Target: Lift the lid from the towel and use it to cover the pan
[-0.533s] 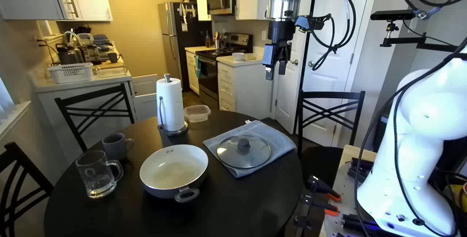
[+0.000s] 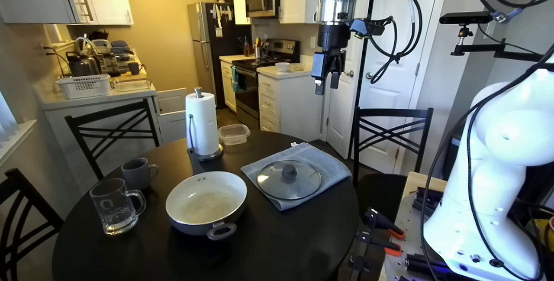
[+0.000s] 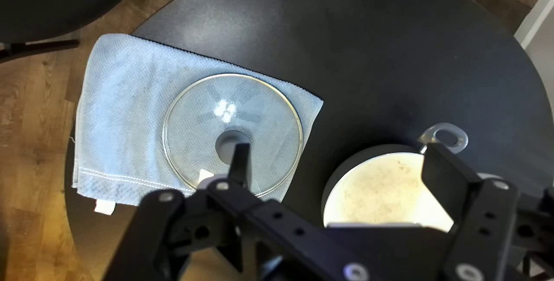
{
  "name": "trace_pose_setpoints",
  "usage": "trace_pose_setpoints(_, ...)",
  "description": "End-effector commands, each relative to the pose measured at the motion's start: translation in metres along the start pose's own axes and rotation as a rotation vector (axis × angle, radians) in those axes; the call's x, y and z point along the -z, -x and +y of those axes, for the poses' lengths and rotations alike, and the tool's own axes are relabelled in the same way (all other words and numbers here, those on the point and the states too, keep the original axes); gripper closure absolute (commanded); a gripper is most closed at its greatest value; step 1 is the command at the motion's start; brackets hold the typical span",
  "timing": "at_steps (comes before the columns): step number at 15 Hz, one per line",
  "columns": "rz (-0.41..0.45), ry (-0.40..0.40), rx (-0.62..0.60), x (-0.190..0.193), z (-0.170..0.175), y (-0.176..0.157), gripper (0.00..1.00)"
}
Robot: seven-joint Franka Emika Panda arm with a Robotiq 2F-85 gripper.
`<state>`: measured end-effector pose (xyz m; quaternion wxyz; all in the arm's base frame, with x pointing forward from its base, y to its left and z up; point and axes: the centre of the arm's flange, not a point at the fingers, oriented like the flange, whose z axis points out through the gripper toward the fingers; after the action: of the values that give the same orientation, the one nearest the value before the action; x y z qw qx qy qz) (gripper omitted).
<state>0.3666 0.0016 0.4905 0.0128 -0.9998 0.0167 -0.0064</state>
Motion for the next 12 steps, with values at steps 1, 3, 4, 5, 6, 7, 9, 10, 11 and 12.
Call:
trace_pose_setpoints(1,0.000,0.000,0.000,0.000,0.000,0.000,0.00)
trace_pose_setpoints(3,0.000,0.000,0.000,0.000,0.000,0.000,0.00)
trace_pose_setpoints(4,0.000,0.000,0.000,0.000,0.000,0.000,0.00)
trace_pose_setpoints(5,0.000,0.000,0.000,0.000,0.000,0.000,0.00)
trace_pose_setpoints(6,0.000,0.000,0.000,0.000,0.000,0.000,0.00)
trace_pose_setpoints(7,0.020,-0.032,0.004,0.006,0.007,-0.003,0.00)
trace_pose_setpoints(9,0.060,-0.129,-0.084,0.019,0.037,-0.010,0.00)
trace_pose_setpoints(10,0.069,-0.126,-0.130,0.020,0.050,-0.015,0.00)
trace_pose_setpoints(11,0.065,-0.136,-0.170,0.015,0.061,-0.021,0.00)
trace_pose_setpoints(12,0.069,-0.140,-0.206,0.014,0.072,-0.024,0.00)
